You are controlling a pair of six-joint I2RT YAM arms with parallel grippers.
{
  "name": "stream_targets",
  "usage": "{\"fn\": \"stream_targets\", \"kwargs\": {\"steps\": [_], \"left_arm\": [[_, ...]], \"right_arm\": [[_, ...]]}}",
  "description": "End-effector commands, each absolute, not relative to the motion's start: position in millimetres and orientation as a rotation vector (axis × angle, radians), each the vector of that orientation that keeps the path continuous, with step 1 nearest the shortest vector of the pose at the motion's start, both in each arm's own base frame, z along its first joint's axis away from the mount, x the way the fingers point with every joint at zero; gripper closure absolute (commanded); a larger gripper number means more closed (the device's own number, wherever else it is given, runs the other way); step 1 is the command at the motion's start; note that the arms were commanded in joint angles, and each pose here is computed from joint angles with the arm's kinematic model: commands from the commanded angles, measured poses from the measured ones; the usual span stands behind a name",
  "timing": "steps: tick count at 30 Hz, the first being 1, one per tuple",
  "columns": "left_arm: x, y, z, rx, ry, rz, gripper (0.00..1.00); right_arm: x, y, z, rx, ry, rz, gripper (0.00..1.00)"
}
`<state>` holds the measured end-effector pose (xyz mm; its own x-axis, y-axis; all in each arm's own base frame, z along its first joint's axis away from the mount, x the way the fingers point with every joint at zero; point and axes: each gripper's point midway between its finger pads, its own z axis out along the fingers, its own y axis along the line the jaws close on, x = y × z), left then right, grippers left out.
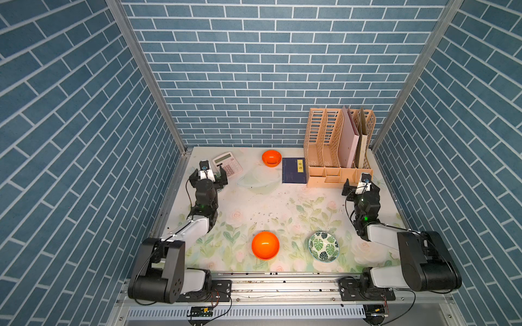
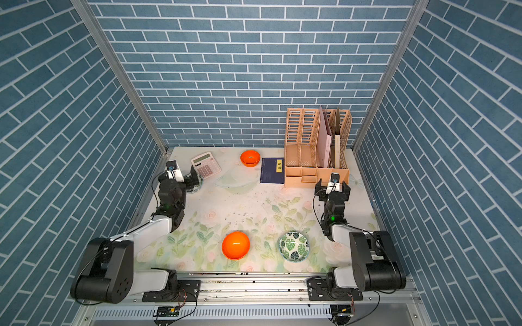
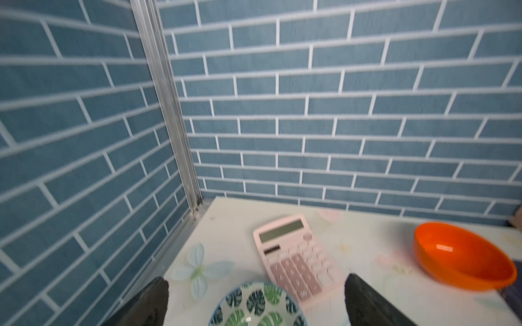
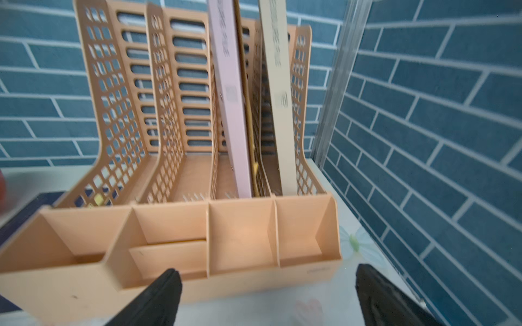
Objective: Stack the bowls
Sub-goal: Pick up the bowl from the center of the board.
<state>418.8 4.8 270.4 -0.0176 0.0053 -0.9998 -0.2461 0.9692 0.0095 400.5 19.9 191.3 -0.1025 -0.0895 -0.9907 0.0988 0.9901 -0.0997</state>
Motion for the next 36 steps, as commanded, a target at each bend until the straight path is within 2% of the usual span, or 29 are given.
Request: {"fn": "stream_targets", "kwargs": {"steps": [1,4,6,9,12,16,19,27,36], "left_arm": [[423.6,11.6,305.1,-0.242,1.662,0.292,0.0],[450.5,-35.3,348.8,0.006,1.666,0.193,0.0],[462.6,-81.7,352.4,0.269,1.645,0.059,0.0],[471.4,-124.9,350.1,0.382,1.53,-0.182,0.0],[510.7,-151.0,340.4,0.356,1.656,-0.33,0.0],[560.4,-183.3,292.2,0.241,1.898,-0.335,0.03],[579.5,-209.1,253.2,0.167,2.029,-0.343,0.06],[597.3,-219.1,160.7,-0.093,2.258,-0.296,0.17],[598.0,-217.7,126.8,-0.206,2.285,-0.314,0.25]], "right_arm": [[406.9,51.2,196.7,-0.097,1.759,-0.188,0.0],[420.2,94.1,223.1,-0.171,1.748,-0.165,0.0],[426.8,116.8,233.3,-0.184,1.752,-0.117,0.0],[433.0,144.3,244.2,-0.187,1.748,-0.042,0.0],[434.7,169.1,248.0,-0.215,1.765,-0.007,0.0],[432.3,187.3,243.1,-0.248,1.814,-0.02,0.0],[427.8,193.2,236.4,-0.258,1.844,-0.028,0.0],[412.0,190.8,223.3,-0.26,1.893,-0.027,0.0],[401.5,188.9,211.2,-0.263,1.91,-0.001,0.0]]}}
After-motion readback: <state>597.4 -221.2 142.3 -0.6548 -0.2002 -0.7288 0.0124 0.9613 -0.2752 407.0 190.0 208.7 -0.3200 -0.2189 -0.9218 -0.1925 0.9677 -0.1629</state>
